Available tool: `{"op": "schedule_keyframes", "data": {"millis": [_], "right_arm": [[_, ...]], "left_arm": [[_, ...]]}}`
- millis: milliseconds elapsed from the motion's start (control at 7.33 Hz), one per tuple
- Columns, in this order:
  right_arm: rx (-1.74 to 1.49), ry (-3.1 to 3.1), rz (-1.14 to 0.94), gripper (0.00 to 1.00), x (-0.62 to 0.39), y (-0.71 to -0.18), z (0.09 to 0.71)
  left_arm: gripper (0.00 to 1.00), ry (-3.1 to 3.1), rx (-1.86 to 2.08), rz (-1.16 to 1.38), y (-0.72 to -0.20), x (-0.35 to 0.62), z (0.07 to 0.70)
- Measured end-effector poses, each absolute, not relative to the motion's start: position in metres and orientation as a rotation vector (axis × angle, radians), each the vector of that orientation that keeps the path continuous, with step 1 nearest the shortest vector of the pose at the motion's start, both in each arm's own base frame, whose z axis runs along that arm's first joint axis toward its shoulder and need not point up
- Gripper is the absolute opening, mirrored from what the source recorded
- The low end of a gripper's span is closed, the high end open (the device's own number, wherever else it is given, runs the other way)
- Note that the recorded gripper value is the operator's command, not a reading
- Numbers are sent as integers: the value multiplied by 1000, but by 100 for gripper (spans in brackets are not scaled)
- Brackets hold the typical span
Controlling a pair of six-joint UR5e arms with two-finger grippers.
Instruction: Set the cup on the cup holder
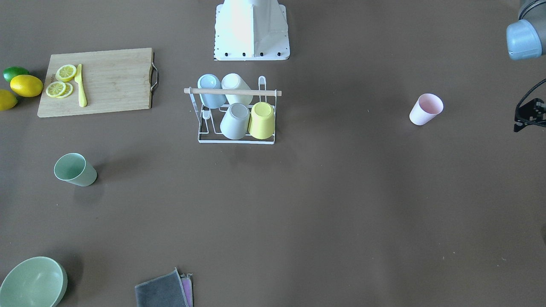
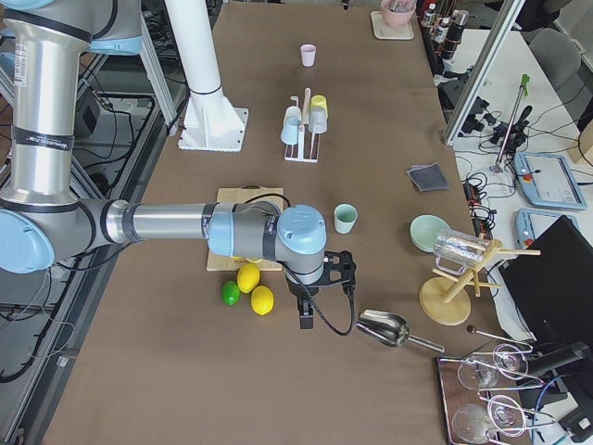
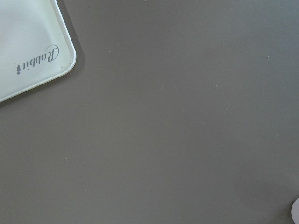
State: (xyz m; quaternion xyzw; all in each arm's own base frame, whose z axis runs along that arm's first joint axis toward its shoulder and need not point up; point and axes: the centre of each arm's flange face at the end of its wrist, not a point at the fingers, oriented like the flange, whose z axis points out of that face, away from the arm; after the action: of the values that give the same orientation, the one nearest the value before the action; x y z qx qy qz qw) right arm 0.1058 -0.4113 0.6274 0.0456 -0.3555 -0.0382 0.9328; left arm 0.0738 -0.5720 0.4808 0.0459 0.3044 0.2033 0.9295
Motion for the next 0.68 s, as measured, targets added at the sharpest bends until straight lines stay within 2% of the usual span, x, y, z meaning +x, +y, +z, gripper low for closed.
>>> {"op": "schedule_keyframes", "data": {"millis": [682], "right_arm": [[98, -728, -100, 100, 102, -414, 625]], "left_arm": [[98, 489, -71, 579, -571, 186, 429]]}}
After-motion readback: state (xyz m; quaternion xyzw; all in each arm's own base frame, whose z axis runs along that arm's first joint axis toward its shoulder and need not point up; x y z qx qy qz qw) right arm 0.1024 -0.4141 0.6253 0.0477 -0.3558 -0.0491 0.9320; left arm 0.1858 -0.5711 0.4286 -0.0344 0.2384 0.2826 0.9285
